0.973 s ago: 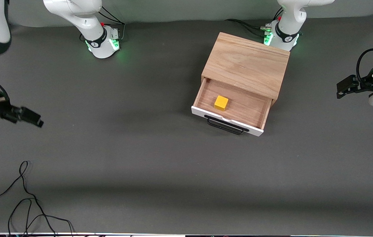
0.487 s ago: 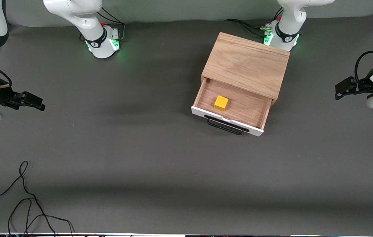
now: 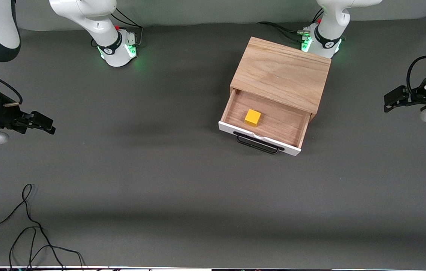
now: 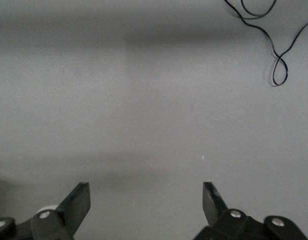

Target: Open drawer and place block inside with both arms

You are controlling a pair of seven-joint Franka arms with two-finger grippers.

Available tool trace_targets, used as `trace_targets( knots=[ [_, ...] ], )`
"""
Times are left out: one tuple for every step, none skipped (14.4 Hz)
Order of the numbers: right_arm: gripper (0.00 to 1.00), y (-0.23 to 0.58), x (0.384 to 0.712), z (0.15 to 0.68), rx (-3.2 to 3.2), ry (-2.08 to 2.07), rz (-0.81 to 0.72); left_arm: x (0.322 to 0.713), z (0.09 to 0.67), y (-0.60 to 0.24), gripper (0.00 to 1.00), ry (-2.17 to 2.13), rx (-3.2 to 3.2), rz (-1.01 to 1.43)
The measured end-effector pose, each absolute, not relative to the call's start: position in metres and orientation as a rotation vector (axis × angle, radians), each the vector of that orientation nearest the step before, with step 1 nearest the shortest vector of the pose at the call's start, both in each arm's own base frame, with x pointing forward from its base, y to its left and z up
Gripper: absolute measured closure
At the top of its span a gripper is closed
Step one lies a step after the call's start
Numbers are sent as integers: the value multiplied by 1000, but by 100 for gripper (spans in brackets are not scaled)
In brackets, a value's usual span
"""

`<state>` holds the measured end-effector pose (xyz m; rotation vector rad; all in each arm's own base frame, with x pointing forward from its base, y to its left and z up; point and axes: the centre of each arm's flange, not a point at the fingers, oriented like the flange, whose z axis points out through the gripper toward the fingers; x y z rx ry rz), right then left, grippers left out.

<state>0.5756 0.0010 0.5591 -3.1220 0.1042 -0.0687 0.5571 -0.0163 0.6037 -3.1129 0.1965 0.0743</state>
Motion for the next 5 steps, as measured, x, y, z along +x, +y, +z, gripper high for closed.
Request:
trace_targets(
  knots=[
    [0, 3, 575, 560, -3122, 98, -72, 556, 603, -17, 0, 197, -3114, 88],
    [0, 5, 574, 562, -3122, 94, -75, 555, 602, -17, 0, 198, -3114, 98],
    [0, 5, 573, 565, -3121, 94, -78, 555, 602, -17, 0, 199, -3114, 104],
    [0, 4, 571, 568, -3121, 96, -77, 555, 602, -17, 0, 199, -3114, 106],
    [0, 3, 569, 570, -3122, 98, -64, 555, 602, -18, 0, 200, -3114, 109]
  ],
)
